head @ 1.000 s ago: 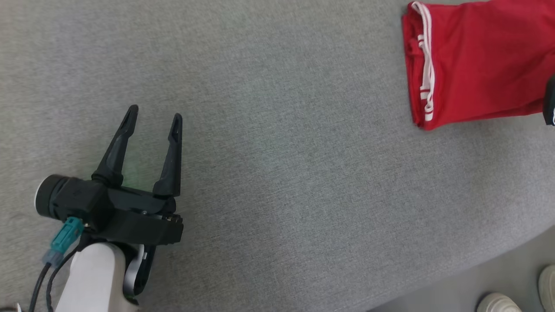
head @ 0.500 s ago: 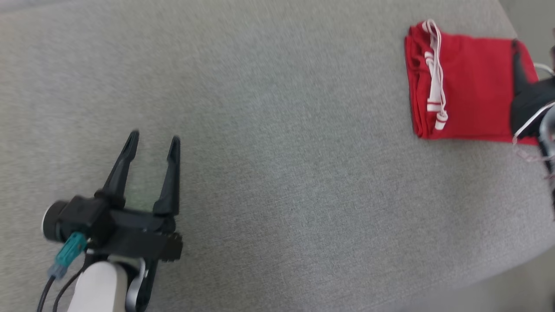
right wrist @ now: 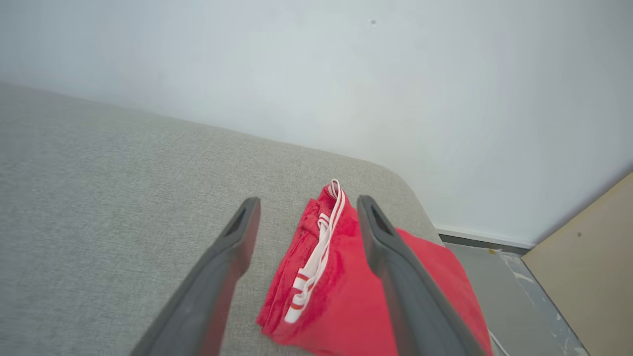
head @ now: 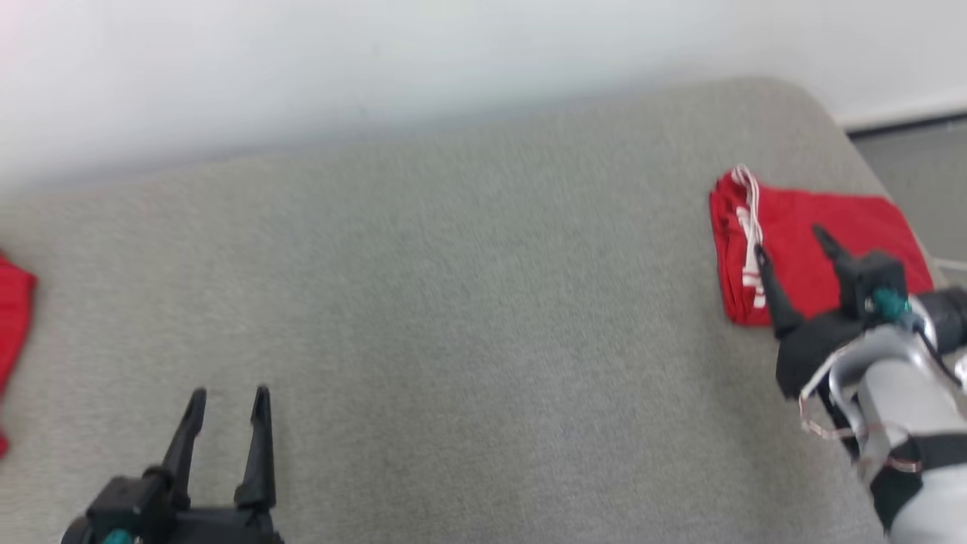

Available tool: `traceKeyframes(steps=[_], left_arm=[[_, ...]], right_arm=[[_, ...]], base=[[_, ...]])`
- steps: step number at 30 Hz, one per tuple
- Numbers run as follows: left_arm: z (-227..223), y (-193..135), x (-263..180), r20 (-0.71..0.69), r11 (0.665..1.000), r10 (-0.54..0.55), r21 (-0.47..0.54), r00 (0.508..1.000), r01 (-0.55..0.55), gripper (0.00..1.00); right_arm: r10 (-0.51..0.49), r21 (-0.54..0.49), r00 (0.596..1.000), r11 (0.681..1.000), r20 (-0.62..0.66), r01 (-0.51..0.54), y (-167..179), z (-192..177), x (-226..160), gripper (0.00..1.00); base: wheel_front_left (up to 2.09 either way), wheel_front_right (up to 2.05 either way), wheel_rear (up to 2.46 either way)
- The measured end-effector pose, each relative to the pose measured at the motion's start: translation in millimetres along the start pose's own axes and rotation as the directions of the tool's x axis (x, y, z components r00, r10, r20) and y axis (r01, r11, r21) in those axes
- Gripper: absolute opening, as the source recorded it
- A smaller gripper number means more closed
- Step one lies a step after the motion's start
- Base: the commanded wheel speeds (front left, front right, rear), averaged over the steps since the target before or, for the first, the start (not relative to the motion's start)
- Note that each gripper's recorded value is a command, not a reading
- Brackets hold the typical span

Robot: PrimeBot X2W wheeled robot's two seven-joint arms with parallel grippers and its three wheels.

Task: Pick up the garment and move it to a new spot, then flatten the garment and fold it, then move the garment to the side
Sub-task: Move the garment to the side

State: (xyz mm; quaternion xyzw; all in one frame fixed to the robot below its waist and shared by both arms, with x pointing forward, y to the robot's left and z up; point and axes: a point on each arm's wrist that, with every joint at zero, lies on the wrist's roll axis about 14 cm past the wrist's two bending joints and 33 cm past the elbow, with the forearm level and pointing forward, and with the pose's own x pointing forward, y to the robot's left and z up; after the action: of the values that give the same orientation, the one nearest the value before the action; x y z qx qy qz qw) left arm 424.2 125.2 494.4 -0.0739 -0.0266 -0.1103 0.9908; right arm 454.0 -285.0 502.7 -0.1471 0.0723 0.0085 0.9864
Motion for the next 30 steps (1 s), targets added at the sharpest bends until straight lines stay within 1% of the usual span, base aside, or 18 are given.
traceKeyframes(steps=[3, 4, 9, 14, 20, 24, 30], left_arm=[[13, 10, -19, 0.026, 0.999, 0.043, 0.008, 0.999, -0.043, 1.0], [13, 10, -19, 0.026, 0.999, 0.043, 0.008, 0.999, -0.043, 1.0], [32, 25, -47, 0.073, 0.994, 0.103, 0.018, 0.992, -0.104, 1.0], [42, 35, -71, 0.105, 0.988, 0.148, 0.019, 0.983, -0.151, 1.0], [48, 40, -93, 0.126, 0.983, 0.179, 0.015, 0.976, -0.182, 1.0], [45, 39, -102, 0.121, 0.983, 0.181, 0.012, 0.976, -0.183, 1.0], [44, 38, -104, 0.117, 0.983, 0.179, 0.01, 0.977, -0.181, 1.0]], right_arm=[[0.024, 0.04, 0.999, 0.999, 0.041, -0.025, 12, 6, -17, 1.0], [0.024, 0.04, 0.999, 0.999, 0.041, -0.025, 12, 6, -17, 1.0], [0.039, 0.103, 0.995, 0.993, 0.096, -0.049, 27, 8, -45, 1.0], [0.03, 0.171, 0.989, 0.984, 0.141, -0.054, 42, 9, -71, 1.0], [0.004, 0.223, 0.985, 0.974, 0.172, -0.043, 52, 14, -96, 1.0], [0.018, 0.23, 0.985, 0.972, 0.173, -0.058, 64, 18, -109, 1.0], [0.011, 0.222, 0.983, 0.974, 0.184, -0.053, 61, 26, -113, 1.0]], base=[[0.0, 0.0, 0.0], [0.0, 0.0, 0.0], [0.0, 0.0, 0.0], [0.0, 0.0, 0.0], [0.0, 0.0, 0.0], [0.0, 0.0, 0.0], [0.0, 0.0, 0.0]])
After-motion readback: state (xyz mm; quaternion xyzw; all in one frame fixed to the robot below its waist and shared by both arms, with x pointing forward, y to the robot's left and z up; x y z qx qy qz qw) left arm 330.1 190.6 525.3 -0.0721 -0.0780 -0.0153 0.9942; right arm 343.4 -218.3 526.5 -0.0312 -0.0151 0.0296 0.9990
